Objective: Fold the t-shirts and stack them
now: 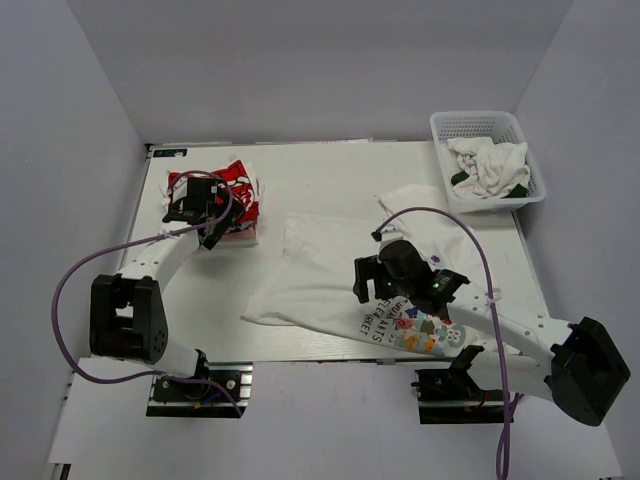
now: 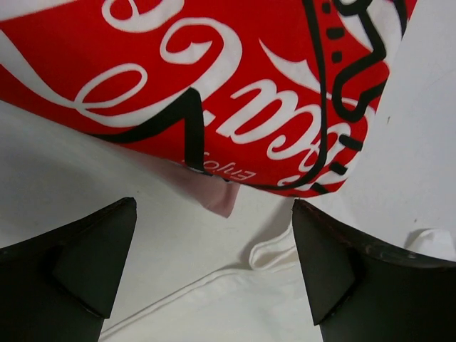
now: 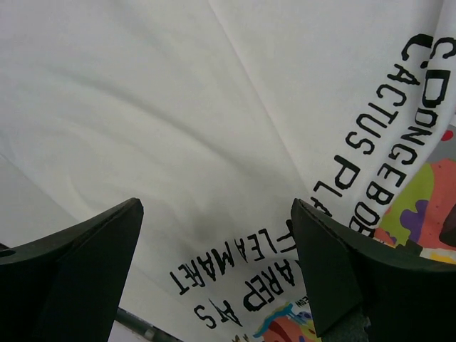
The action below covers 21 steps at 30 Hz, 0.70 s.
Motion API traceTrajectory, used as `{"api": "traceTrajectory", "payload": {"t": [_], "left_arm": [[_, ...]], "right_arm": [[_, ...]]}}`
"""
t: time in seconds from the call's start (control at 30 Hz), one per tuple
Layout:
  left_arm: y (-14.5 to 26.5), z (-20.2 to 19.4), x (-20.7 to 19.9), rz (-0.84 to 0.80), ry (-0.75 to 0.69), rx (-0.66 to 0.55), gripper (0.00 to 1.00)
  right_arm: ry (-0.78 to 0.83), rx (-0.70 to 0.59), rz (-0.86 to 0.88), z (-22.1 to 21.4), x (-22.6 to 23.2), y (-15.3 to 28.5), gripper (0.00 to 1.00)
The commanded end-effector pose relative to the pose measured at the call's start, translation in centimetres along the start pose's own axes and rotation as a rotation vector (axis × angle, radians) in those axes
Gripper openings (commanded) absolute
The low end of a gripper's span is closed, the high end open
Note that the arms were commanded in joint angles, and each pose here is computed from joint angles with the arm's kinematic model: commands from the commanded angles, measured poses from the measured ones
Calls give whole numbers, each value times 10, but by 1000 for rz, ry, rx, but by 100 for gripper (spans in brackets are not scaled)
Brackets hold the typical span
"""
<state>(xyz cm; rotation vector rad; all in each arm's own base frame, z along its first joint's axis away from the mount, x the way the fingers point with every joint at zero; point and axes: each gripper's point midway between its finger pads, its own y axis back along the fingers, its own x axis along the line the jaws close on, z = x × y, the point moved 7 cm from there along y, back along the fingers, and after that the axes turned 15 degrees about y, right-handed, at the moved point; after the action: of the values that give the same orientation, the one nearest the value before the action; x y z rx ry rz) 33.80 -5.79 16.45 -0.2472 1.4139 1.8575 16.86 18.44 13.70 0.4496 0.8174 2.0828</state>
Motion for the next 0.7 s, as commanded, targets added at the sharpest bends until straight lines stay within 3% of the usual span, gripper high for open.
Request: {"api": "traceTrajectory", "payload": {"t": [0.0,0.17,0.33,0.67], "left_arm": [[0,14,-10,-45,79,-79,100],[-17,15,8,-96,60,-140,100],[-38,3,11,-165,-58,-49,100],[-92,12,48,-1,3,-58,100]], "right_arm": [[4,-48,34,17,5,-2,90],[7,-37,25,16,6,-9,90],[16,-26,21,16,5,-15,90],[27,-7,-2,21,4,-25,90]]}}
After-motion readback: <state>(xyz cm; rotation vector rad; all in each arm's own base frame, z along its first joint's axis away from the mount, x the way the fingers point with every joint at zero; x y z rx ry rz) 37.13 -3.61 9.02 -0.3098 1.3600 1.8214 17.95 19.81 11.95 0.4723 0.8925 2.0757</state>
